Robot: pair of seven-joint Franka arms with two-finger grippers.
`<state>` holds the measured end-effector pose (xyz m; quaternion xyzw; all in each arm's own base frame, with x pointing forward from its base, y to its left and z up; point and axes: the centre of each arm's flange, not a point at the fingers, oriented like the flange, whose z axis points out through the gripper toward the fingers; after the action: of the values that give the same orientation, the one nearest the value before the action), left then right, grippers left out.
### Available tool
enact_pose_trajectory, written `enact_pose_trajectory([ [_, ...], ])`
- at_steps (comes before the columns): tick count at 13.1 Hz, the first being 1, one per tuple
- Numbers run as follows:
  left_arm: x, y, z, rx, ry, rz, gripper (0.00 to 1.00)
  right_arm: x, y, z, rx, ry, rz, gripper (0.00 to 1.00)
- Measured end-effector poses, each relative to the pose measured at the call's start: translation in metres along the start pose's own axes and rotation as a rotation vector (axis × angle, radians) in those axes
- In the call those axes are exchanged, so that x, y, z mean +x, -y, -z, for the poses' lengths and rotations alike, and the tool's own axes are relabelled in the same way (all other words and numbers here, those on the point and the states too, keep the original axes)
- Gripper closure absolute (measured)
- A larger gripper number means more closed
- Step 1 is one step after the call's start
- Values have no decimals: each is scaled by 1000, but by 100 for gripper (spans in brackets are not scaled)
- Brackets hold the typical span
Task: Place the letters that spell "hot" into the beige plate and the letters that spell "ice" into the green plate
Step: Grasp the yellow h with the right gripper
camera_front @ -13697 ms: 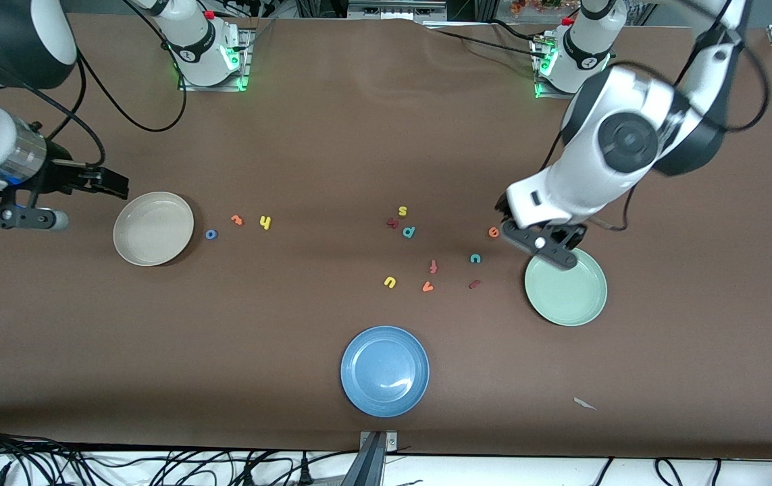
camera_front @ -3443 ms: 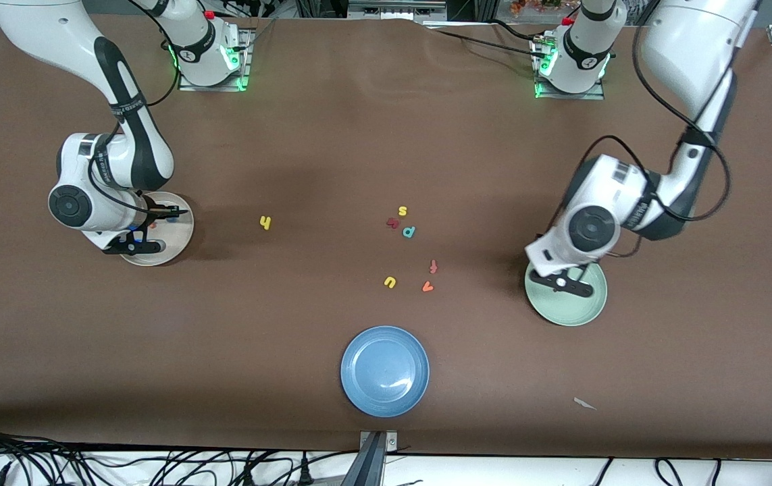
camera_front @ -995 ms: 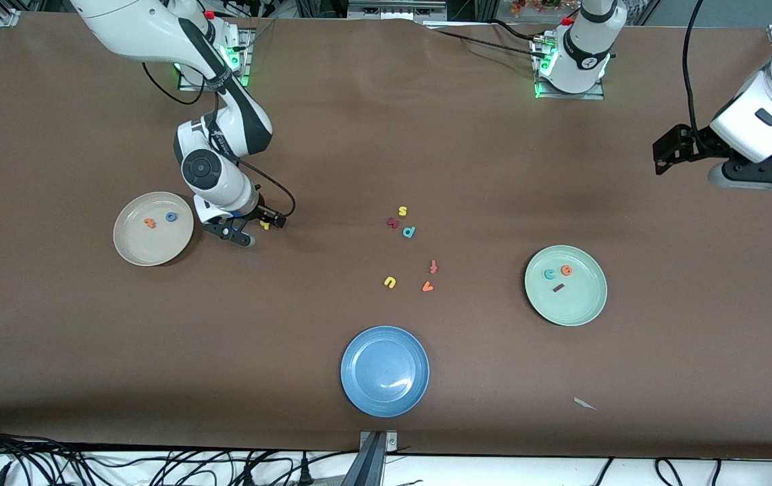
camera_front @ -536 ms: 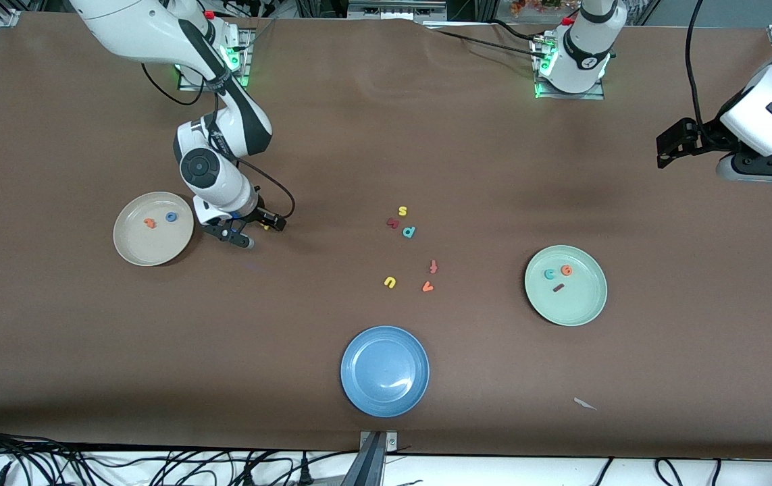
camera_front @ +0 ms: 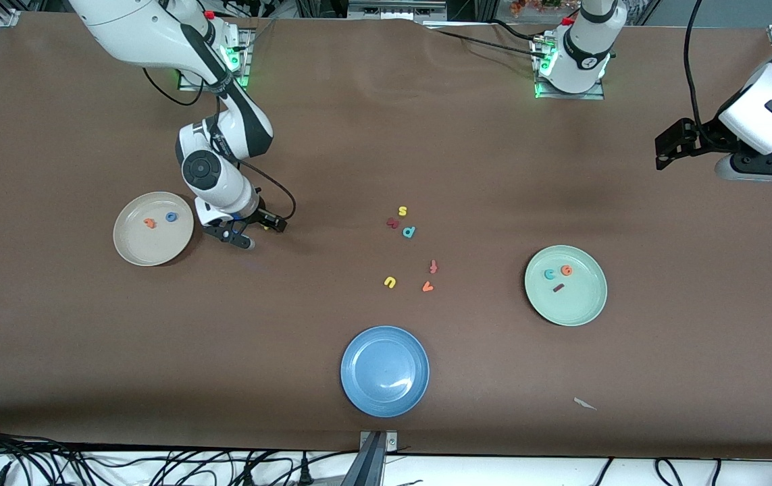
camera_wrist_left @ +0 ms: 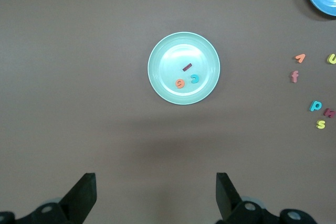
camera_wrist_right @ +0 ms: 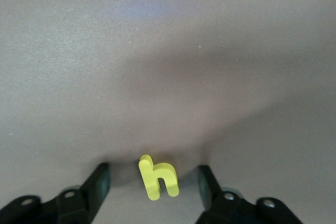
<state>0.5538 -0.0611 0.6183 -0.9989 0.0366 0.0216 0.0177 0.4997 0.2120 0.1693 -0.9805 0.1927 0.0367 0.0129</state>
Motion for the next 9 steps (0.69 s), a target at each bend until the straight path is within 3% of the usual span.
enact_pose_trajectory([
  [1,0,-1,0,0,0,-2,0,0,0,1,2,-2,0,44],
  [3,0,1,0,0,0,2,0,1,1,2,3,-3,0,50],
  [5,0,5,0,0,0,10,0,1,2,5,6,-7,1,68],
  [9,0,5,0,0,0,9,0,5,1,8,-18,14,-3,74],
])
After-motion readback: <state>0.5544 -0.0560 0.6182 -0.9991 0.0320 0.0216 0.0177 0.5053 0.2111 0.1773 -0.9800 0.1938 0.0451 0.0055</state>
